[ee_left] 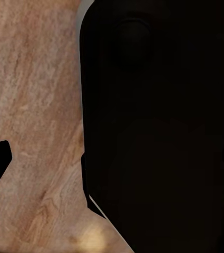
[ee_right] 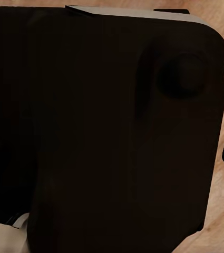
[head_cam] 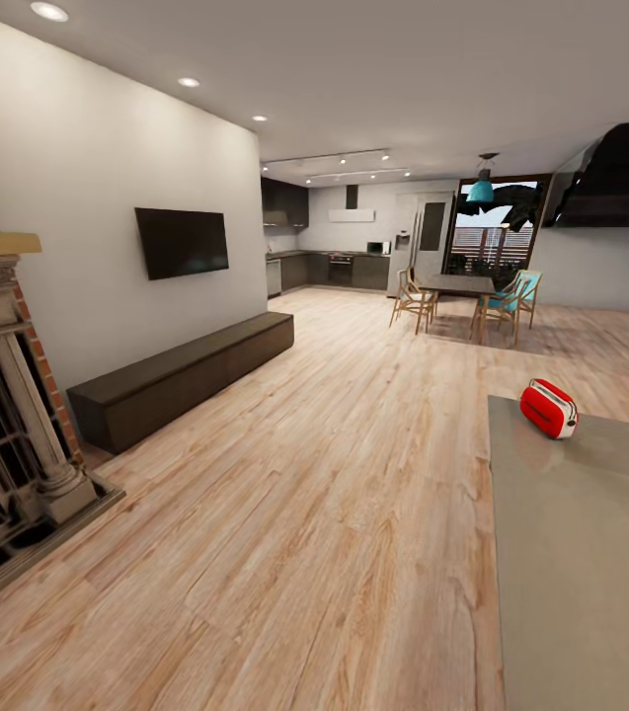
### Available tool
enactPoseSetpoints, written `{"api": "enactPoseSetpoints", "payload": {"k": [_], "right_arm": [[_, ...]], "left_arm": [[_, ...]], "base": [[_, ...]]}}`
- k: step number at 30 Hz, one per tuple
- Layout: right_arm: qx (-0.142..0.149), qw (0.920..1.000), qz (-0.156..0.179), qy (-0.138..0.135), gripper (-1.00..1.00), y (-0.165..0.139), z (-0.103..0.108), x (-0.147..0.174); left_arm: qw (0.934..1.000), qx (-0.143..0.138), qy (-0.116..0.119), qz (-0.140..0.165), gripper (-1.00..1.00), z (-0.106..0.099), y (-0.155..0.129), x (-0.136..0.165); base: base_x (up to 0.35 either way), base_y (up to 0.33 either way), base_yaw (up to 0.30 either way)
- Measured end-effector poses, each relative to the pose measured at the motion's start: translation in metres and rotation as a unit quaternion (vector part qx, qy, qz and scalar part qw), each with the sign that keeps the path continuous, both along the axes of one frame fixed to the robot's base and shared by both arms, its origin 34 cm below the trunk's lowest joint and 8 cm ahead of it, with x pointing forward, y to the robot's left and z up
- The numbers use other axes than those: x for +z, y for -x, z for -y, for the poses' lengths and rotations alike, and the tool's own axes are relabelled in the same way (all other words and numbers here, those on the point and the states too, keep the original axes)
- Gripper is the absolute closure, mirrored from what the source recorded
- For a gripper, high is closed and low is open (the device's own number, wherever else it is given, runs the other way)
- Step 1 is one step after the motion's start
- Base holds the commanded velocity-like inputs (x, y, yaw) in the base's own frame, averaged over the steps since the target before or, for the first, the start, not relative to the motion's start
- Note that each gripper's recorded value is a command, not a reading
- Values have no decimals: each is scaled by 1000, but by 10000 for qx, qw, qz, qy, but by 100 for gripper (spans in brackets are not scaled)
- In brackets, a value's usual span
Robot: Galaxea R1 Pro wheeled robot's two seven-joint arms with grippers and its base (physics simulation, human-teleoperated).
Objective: Turn on the radio receiver that's on the table in the living room.
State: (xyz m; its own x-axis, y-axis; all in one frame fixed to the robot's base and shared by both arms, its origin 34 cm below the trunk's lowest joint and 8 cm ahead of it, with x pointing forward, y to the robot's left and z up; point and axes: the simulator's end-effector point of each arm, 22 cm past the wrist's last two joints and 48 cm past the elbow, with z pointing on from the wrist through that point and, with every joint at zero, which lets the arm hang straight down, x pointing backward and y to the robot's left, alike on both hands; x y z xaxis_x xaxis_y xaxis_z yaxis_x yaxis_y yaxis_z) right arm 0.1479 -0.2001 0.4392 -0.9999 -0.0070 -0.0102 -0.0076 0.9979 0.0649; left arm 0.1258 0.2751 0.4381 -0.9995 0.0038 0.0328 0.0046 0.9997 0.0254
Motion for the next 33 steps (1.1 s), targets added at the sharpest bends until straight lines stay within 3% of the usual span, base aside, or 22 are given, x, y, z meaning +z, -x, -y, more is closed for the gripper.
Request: {"api": "enactPoseSetpoints", "payload": {"k": [9,24,33], "right_arm": [[0,10000,0,-4,-100,0,0,0],[2,10000,0,-3,-100,0,0,0],[7,10000,7,-7,-100,0,0,0]], "left_arm": [[10000,15,-10,5,-100,-2,0,0],[10000,22,-49,11,-100,-8,-1,0],[10000,21,-73,13,-100,-12,-1,0]], "base": [[99,67,0],[274,154,0],[325,24,0]]}}
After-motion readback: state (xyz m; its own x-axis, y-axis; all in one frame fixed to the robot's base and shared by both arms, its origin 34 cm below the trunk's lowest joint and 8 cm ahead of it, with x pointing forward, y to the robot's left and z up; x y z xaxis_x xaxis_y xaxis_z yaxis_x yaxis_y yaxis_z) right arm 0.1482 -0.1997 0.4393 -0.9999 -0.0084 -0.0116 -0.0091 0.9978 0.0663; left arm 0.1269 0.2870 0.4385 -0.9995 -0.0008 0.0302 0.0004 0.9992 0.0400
